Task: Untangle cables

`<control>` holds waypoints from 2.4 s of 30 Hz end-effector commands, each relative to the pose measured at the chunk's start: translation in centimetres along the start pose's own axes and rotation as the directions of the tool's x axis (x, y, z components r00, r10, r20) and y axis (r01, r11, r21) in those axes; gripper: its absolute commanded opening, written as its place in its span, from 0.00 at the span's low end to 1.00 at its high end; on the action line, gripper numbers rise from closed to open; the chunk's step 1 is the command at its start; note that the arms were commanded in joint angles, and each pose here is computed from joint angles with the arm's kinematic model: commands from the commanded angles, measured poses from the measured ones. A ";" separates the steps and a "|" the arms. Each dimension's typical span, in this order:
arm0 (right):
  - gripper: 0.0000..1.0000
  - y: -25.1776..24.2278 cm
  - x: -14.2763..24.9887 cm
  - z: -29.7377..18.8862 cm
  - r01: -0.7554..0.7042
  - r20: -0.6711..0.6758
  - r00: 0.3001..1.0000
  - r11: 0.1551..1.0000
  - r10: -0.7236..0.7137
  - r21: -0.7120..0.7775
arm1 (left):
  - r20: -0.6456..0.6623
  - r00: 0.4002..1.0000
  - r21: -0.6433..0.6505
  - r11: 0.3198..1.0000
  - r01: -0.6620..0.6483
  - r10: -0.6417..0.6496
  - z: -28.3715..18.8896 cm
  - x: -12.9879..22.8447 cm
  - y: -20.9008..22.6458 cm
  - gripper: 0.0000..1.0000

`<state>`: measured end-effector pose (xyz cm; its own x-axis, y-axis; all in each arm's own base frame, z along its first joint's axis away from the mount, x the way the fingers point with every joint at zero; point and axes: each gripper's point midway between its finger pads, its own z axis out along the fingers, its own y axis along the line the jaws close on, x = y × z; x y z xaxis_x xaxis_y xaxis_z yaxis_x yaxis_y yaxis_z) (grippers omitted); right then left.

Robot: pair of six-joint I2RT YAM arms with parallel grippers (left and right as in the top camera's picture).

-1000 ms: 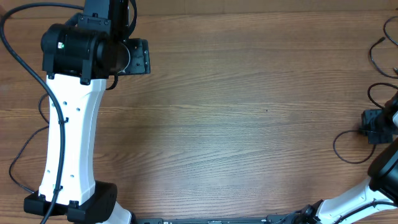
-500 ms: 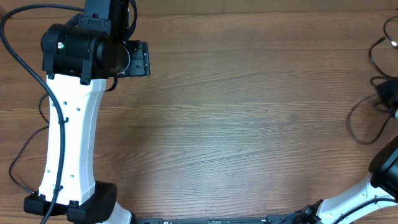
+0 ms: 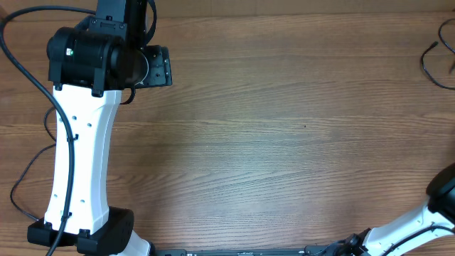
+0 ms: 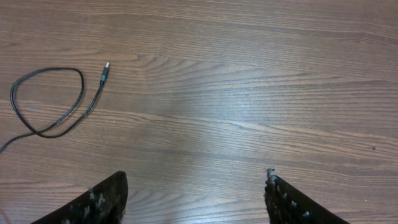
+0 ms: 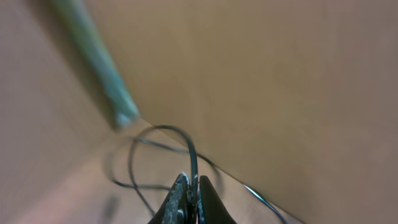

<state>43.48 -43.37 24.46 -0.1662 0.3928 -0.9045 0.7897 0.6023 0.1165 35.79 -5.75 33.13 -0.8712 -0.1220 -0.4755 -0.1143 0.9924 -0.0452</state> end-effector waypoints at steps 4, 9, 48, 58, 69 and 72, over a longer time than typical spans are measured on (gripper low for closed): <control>0.04 -7.0 13.8 5.9 0.049 -0.324 0.946 0.987 0.002 0.151 | 0.036 0.999 0.027 0.999 0.020 -0.021 -0.9 -0.6 -0.4 0.70; 0.04 -8.6 20.3 6.5 0.074 -0.480 0.877 0.982 0.020 0.175 | 0.040 0.999 0.034 0.999 0.029 -0.030 -0.9 -0.7 -0.5 0.70; 1.00 39.0 20.7 -28.2 0.178 -0.219 0.815 0.591 -0.536 -0.786 | 0.005 0.833 -0.447 0.744 0.497 -0.553 4.9 3.7 16.4 0.80; 1.00 36.6 19.9 -29.4 0.178 -0.254 0.786 0.600 -0.564 -0.780 | -0.081 0.803 -0.570 0.688 0.449 -0.591 14.0 9.8 19.6 0.89; 1.00 35.0 21.7 -29.8 0.174 -0.319 0.725 0.611 -0.610 -0.772 | 0.046 0.802 -0.630 0.605 0.486 -0.596 17.4 11.8 28.2 0.88; 1.00 35.2 22.2 -30.6 0.140 -0.334 0.709 0.588 -0.621 -0.797 | -0.036 0.906 -0.443 0.819 0.364 -0.422 20.6 9.9 27.2 0.83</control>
<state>49.90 7.11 19.17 -0.8189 0.1321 -0.5586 0.0027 0.9740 0.2264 32.58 21.45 10.84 -0.5738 -0.6866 -0.4465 -0.8140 0.5382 0.2185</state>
